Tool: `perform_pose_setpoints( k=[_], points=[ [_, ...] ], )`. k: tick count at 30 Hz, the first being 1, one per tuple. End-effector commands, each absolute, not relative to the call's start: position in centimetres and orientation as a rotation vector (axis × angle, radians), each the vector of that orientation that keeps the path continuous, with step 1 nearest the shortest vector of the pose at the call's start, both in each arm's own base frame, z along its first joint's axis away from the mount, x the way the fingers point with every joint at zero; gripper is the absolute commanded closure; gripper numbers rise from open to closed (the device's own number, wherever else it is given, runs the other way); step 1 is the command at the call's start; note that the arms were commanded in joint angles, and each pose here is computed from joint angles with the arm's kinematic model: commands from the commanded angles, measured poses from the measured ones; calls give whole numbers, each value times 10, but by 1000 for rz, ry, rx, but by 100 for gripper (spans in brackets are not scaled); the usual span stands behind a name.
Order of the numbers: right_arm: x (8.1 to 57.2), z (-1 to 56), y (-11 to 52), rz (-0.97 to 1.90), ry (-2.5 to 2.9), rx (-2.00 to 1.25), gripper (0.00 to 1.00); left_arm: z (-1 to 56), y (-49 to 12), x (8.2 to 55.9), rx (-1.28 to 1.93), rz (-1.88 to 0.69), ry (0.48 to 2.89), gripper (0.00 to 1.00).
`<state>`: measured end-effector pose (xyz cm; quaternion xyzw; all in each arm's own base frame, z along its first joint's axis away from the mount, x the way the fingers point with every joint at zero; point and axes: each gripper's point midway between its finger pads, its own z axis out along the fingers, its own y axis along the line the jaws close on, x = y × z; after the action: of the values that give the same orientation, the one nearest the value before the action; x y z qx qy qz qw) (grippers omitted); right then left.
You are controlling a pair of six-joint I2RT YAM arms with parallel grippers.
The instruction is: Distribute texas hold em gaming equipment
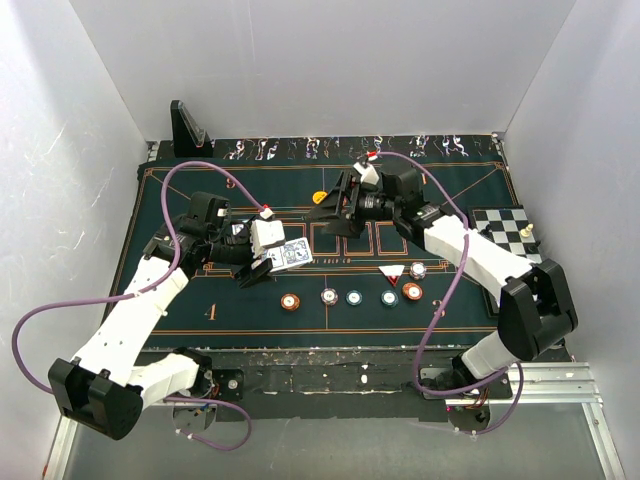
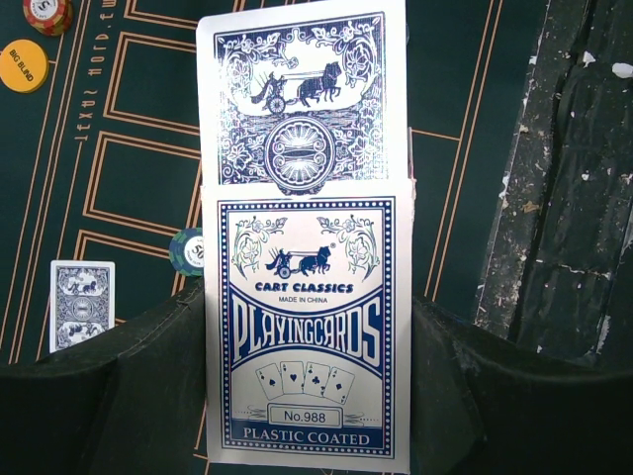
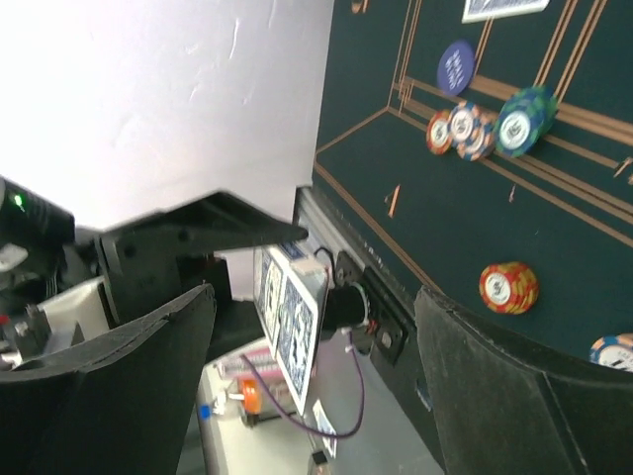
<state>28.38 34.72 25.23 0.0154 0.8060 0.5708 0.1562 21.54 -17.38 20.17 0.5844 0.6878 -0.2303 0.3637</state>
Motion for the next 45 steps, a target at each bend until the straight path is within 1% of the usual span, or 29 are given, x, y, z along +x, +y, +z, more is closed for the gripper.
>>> perform_pose_setpoints(
  k=[1, 6, 15, 22, 26, 33, 41, 45],
  points=[
    [244, 256, 357, 1715, 2300, -164, 11, 210, -179, 220, 1521, -575, 1699, 100],
    [224, 253, 377, 1707, 2338, -308, 10, 215, -182, 224, 1519, -585, 1692, 100],
    [214, 241, 396, 1723, 2385, -343, 9, 222, -183, 229, 1507, -568, 1680, 100],
    [217, 233, 400, 1727, 2395, -301, 33, 228, -185, 228, 1504, -575, 1660, 100],
    [218, 233, 400, 1730, 2397, -288, 43, 229, -185, 228, 1505, -572, 1652, 100],
    [216, 230, 391, 1711, 2403, -253, 51, 228, -185, 228, 1510, -572, 1647, 100],
    [215, 220, 379, 1695, 2420, -194, 55, 230, -186, 227, 1514, -583, 1636, 100],
    [217, 219, 372, 1693, 2414, -161, 58, 232, -187, 228, 1511, -580, 1631, 100]
  ],
)
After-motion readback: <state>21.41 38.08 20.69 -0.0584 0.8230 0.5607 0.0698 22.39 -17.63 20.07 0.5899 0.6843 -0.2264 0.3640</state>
